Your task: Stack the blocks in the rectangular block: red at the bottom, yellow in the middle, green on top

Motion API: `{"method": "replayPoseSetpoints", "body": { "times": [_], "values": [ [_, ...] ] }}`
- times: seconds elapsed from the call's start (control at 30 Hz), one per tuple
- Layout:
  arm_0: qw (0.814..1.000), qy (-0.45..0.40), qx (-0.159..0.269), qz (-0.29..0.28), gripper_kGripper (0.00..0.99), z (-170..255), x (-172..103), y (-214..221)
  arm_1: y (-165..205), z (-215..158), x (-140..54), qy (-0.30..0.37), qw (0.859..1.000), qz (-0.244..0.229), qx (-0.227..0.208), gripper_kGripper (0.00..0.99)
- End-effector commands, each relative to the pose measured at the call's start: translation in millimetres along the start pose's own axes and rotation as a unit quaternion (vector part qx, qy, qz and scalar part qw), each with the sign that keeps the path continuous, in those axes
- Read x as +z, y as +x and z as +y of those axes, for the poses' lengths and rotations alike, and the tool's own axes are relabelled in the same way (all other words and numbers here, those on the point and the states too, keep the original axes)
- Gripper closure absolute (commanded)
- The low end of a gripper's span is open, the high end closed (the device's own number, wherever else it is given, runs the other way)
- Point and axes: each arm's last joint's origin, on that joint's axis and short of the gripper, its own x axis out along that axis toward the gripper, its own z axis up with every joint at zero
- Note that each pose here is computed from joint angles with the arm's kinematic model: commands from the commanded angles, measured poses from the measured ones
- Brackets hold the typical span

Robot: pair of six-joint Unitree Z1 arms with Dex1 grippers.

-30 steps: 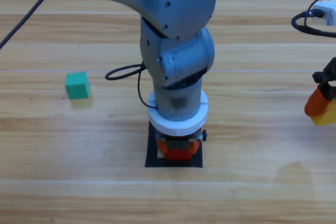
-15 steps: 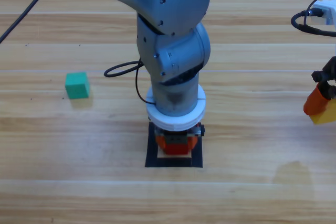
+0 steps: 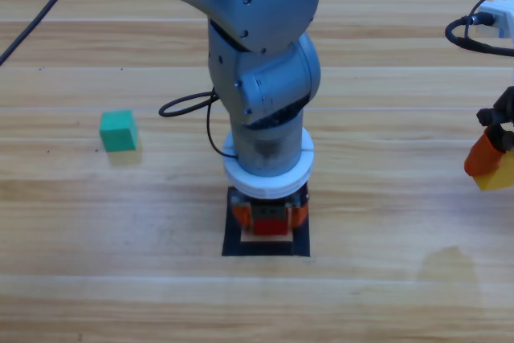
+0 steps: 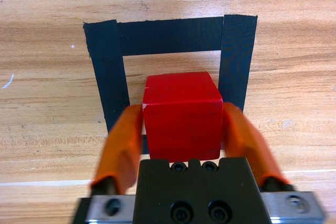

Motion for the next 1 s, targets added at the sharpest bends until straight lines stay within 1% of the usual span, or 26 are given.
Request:
{"method": "replayPoseSetpoints", "body": {
  "times": [0.03, 0.23, 0.33, 0.43, 0.5, 0.57, 0.67, 0.77, 0.87, 1.0],
  "values": [
    [1.000, -0.026, 0.006, -0.005, 0.000, 7, 6, 2, 23, -3, 6.7, 0.007, 1.000, 0.017, -0.004, 0.651],
    [0.999, -0.026, -0.005, -0.017, 0.000, 6, 5, -12, 23, -3, 6.1, 0.008, 1.000, 0.017, -0.004, 0.651],
    [0.999, -0.027, -0.021, -0.036, 0.000, 5, 8, -35, 19, -1, 3.2, 0.007, 1.000, 0.013, -0.003, 0.651],
    [0.996, -0.024, -0.044, -0.077, 0.002, 10, 15, -76, 17, 6, 0.0, 0.007, 1.000, 0.011, -0.006, 0.651],
    [0.992, -0.034, -0.059, -0.110, 0.014, 27, 24, -109, 13, 14, -2.6, 0.008, 1.000, 0.008, -0.006, 0.651],
    [0.986, -0.046, -0.076, -0.144, 0.021, 54, 34, -144, 10, 25, -6.0, 0.009, 1.000, 0.006, -0.008, 0.651],
    [0.982, -0.054, -0.073, -0.167, 0.019, 95, 48, -168, 8, 41, -10.6, 0.014, 1.000, 0.005, -0.003, 0.651],
    [0.983, -0.052, -0.055, -0.170, 0.019, 130, 60, -172, 10, 65, -10.7, 0.011, 1.000, 0.010, -0.001, 0.651],
    [0.986, -0.044, -0.039, -0.154, 0.019, 164, 73, -166, 11, 87, -7.2, 0.013, 1.000, 0.010, 0.004, 0.651],
    [0.992, -0.041, -0.041, -0.112, 0.019, 204, 91, -148, 26, 120, 8.9, 0.018, 1.000, 0.021, 0.006, 0.651]
  ]
}}
